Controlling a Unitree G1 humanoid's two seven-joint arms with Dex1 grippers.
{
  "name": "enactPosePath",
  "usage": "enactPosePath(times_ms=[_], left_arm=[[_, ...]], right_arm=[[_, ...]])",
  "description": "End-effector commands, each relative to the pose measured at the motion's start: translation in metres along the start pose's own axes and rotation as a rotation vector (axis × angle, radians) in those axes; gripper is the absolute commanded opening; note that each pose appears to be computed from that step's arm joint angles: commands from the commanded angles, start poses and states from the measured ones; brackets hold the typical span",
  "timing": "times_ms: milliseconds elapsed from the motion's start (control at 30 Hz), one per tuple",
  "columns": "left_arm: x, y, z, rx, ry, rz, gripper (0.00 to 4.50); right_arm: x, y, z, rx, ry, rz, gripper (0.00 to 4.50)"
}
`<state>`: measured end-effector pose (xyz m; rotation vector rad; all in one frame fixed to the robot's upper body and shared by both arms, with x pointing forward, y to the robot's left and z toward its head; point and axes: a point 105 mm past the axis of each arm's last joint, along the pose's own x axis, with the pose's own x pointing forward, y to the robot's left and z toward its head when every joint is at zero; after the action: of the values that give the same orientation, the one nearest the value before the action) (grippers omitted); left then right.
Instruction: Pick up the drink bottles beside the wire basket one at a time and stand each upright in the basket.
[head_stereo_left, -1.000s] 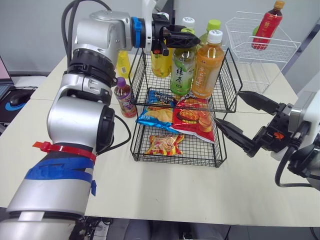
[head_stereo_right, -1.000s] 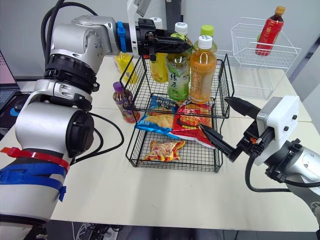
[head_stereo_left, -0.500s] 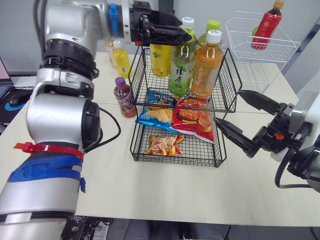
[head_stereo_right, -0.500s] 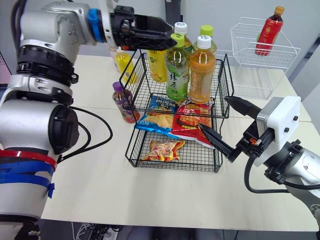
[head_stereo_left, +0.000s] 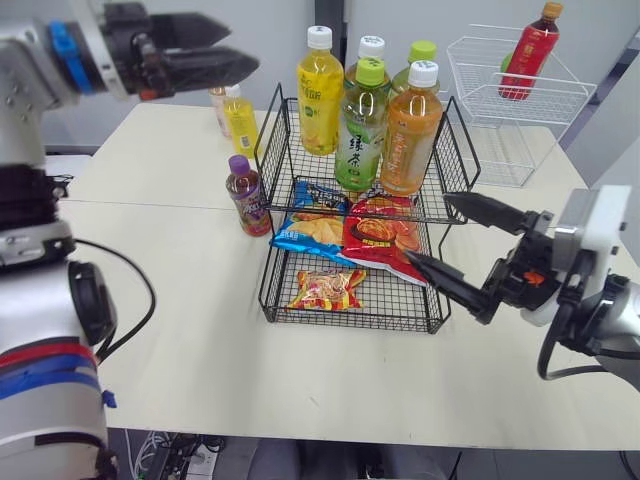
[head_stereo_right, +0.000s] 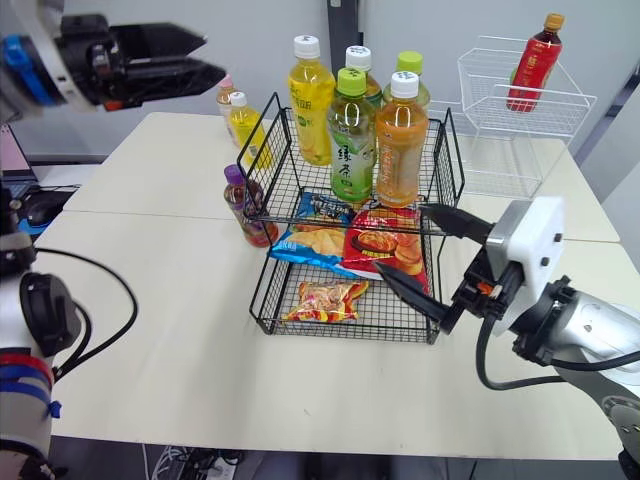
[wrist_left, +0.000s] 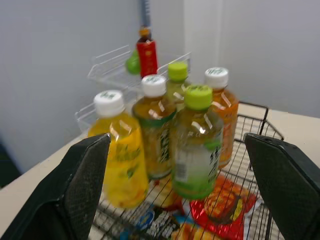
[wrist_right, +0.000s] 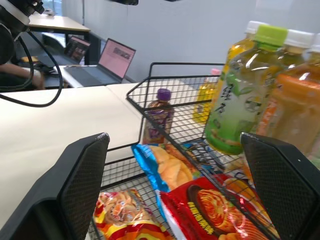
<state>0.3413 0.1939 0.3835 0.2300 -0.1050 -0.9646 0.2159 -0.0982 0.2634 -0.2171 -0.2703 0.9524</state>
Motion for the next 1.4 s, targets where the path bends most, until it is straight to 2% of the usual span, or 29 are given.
enactPosePath(times_ms=[33, 300, 433, 567, 800, 1100, 1400], left_arm=[[-0.018, 0.004, 0.002, 0.077, -0.003, 0.078, 4.44], [-0.053, 0.026, -0.064, 0.038, 0.116, 0.216, 4.44], [-0.056, 0.033, -0.092, -0.015, 0.108, 0.262, 4.44], [-0.051, 0.039, -0.117, 0.000, 0.118, 0.311, 4.44], [-0.023, 0.038, -0.133, -0.039, 0.039, 0.346, 4.44], [0.017, 0.059, -0.149, -0.013, 0.008, 0.518, 4.44], [0.045, 0.059, -0.157, -0.057, -0.010, 0.508, 4.44]], right_arm=[[0.008, 0.008, 0.001, -0.020, -0.027, 0.055, 4.50], [0.024, 0.025, -0.019, -0.026, 0.027, 0.138, 4.50], [0.025, 0.035, -0.028, -0.002, 0.057, 0.164, 4.50], [0.027, 0.040, -0.035, 0.011, 0.070, 0.155, 4.50], [0.031, 0.044, -0.036, 0.039, 0.054, 0.110, 4.50], [0.032, 0.039, -0.034, 0.041, 0.041, 0.050, 4.50], [0.035, 0.040, -0.030, 0.036, 0.030, 0.041, 4.50]])
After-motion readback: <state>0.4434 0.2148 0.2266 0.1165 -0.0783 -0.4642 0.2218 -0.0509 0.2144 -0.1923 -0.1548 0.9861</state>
